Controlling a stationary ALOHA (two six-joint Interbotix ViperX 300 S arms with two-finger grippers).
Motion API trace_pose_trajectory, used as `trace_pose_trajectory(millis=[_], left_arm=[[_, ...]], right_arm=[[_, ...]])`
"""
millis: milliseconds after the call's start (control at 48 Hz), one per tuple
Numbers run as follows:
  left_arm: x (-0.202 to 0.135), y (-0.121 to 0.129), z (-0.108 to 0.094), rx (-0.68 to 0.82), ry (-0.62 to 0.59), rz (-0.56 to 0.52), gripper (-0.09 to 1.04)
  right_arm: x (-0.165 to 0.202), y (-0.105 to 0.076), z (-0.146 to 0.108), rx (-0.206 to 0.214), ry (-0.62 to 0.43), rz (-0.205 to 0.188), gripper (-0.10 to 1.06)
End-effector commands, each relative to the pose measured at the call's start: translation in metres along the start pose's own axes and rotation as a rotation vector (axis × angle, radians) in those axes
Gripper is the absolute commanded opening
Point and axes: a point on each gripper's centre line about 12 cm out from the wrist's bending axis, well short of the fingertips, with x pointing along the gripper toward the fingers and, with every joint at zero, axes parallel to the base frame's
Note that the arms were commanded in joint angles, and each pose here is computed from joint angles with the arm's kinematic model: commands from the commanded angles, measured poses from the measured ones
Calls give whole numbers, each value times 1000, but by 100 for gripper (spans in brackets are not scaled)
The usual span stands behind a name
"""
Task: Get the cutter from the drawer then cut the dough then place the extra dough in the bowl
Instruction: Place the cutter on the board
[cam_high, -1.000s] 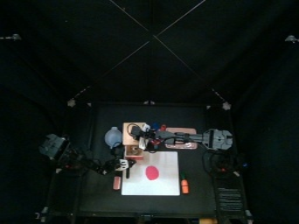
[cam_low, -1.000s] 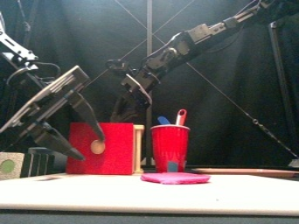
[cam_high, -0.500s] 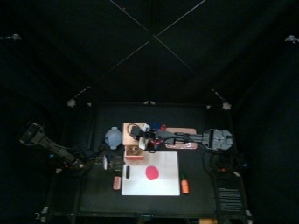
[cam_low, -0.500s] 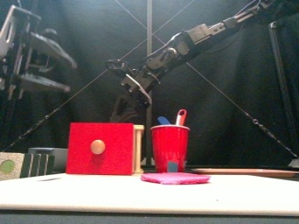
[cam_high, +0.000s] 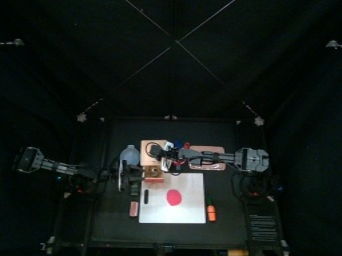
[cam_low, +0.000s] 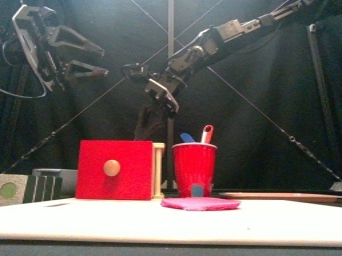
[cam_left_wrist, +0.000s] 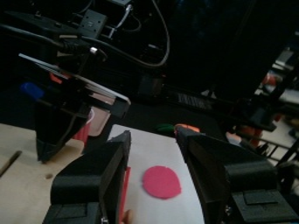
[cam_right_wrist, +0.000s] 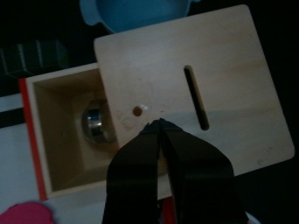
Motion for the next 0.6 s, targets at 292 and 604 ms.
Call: trace_pose_trajectory(millis=[292, 604], left_arm=[[-14, 32, 13, 91, -73, 107, 82], [-36, 29, 12, 177, -114, 66, 82]], right_arm=[[-17, 34, 9, -13, -65, 65, 69], [2, 35, 1, -17, -37, 55, 74]])
